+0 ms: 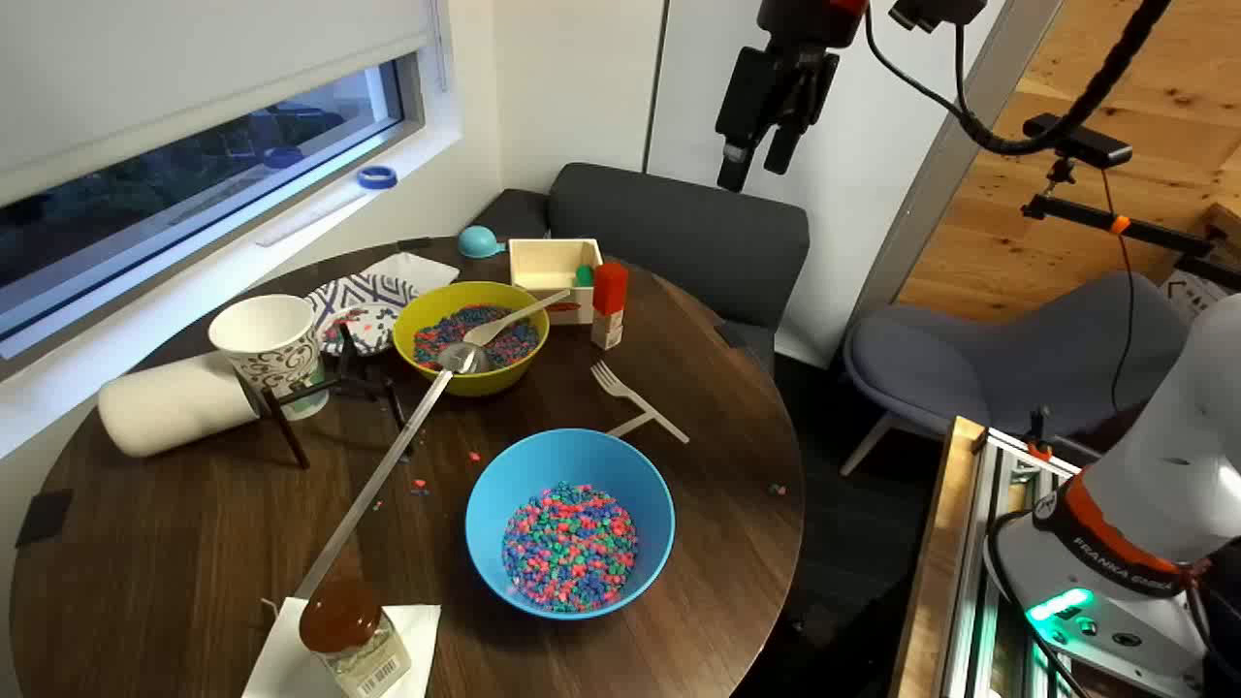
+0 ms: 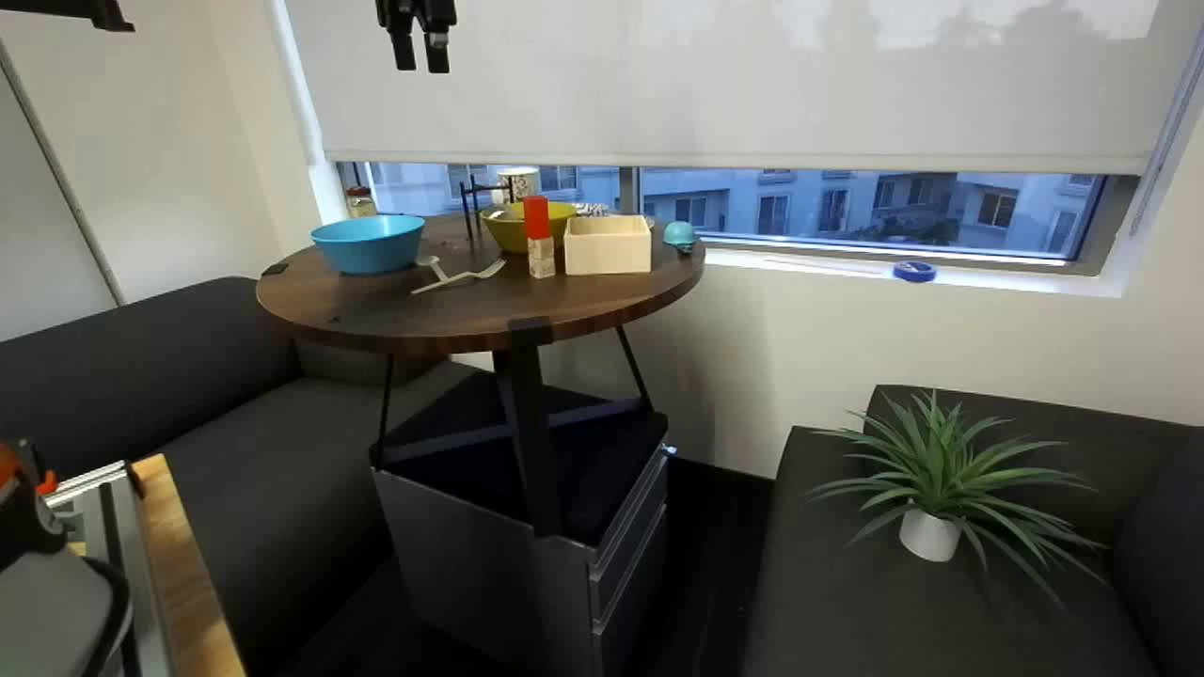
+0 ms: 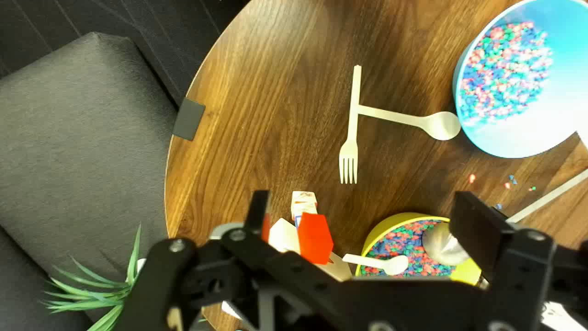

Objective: Put the objects from the table in the bowl

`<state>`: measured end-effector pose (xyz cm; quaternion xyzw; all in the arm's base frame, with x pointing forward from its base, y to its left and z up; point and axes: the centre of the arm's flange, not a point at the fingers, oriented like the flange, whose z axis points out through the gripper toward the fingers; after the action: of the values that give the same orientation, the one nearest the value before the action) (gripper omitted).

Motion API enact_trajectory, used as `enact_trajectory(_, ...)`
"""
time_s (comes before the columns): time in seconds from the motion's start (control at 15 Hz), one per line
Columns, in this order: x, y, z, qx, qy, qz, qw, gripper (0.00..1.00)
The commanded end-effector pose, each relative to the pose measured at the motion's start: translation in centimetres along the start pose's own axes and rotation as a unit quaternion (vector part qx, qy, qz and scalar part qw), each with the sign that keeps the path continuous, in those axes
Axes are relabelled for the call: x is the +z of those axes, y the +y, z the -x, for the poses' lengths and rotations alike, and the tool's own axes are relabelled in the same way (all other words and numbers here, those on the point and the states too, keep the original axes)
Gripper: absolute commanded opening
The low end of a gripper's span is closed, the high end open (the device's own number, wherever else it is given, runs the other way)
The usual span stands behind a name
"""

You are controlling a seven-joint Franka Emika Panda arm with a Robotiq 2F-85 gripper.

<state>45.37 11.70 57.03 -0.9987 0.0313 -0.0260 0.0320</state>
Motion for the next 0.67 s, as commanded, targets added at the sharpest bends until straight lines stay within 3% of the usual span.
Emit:
enact_trajectory(0.0, 0.0, 0.0, 0.0, 0.000, 0.000, 0.000, 1.0000, 1.00)
enact_trajectory(0.33, 0.0, 0.0, 0.0, 0.000, 0.000, 0.000, 1.0000, 1.00)
enact_trajectory(0.6, 2.1, -2.0, 1.2, -0.138, 0.002, -0.009, 0.9903, 1.00)
